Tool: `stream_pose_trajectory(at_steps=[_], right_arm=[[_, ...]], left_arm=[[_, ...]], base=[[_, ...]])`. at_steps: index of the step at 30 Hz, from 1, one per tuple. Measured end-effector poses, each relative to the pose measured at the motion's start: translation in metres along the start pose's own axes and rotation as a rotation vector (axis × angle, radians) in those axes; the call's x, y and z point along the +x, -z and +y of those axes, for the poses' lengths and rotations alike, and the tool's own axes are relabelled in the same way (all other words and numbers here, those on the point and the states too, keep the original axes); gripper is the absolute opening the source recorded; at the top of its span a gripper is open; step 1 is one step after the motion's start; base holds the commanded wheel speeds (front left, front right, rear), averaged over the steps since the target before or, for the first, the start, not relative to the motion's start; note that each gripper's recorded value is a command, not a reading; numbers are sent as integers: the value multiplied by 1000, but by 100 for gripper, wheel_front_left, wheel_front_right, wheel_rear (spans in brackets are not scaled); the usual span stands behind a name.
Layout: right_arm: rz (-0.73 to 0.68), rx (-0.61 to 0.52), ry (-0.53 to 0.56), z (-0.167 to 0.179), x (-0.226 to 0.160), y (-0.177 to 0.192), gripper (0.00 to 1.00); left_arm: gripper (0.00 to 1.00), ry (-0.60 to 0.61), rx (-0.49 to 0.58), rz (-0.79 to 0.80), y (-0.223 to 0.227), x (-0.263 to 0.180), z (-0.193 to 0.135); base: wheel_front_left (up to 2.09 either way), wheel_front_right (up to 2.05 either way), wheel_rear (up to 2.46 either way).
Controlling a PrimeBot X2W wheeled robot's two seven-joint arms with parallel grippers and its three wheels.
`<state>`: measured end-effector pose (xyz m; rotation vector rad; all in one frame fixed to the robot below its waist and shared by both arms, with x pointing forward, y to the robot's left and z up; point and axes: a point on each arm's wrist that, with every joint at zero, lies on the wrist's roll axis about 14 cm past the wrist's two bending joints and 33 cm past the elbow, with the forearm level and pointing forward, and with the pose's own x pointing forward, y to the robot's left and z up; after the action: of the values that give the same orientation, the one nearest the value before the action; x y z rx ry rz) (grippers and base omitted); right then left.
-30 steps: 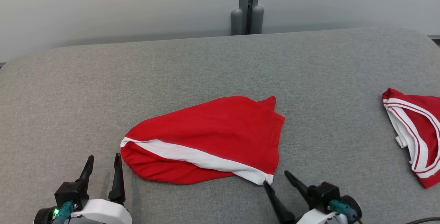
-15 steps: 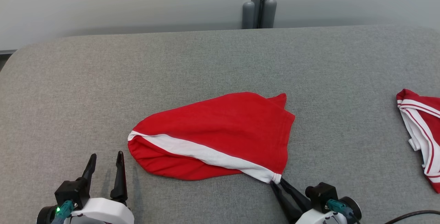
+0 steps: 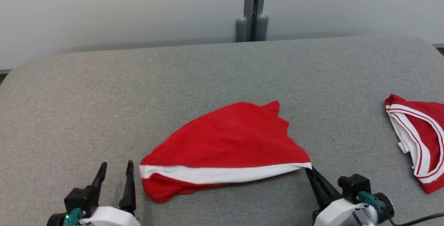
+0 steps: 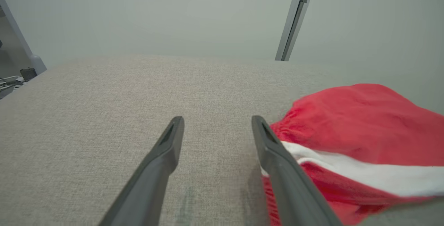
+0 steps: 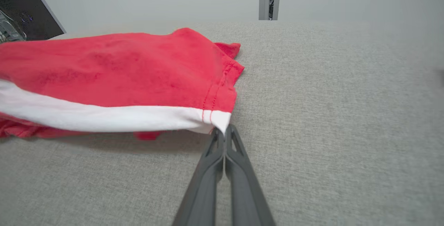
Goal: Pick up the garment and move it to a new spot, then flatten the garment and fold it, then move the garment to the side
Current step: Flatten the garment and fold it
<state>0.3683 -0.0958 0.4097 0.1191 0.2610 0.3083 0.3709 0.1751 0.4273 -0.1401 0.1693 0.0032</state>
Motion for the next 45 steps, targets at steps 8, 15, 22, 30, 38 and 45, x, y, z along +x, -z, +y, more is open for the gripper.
stream_pose_trajectory(at_steps=[8, 15, 22, 30, 38, 45], right_arm=[[-24, -17, 53, -15, -14, -6, 0], [-22, -17, 63, -16, -19, -4, 0], [-20, -7, 85, -22, -21, -3, 0], [-21, -3, 92, -24, -20, -3, 0], [-27, -2, 86, -23, -18, -5, 0], [-30, 3, 83, -22, -16, -6, 0]], left_arm=[[100, 95, -52, 22, 9, -16, -27], [100, 174, -133, 27, 11, -26, -49], [100, 243, -198, 71, 21, -33, -73], [100, 274, -218, 93, 24, -34, -72], [100, 311, -234, 140, 34, -37, -80], [91, 334, -239, 171, 41, -39, -85]], base=[[0, 0, 0], [0, 0, 0], [0, 0, 0], [0, 0, 0], [0, 0, 0], [0, 0, 0]])
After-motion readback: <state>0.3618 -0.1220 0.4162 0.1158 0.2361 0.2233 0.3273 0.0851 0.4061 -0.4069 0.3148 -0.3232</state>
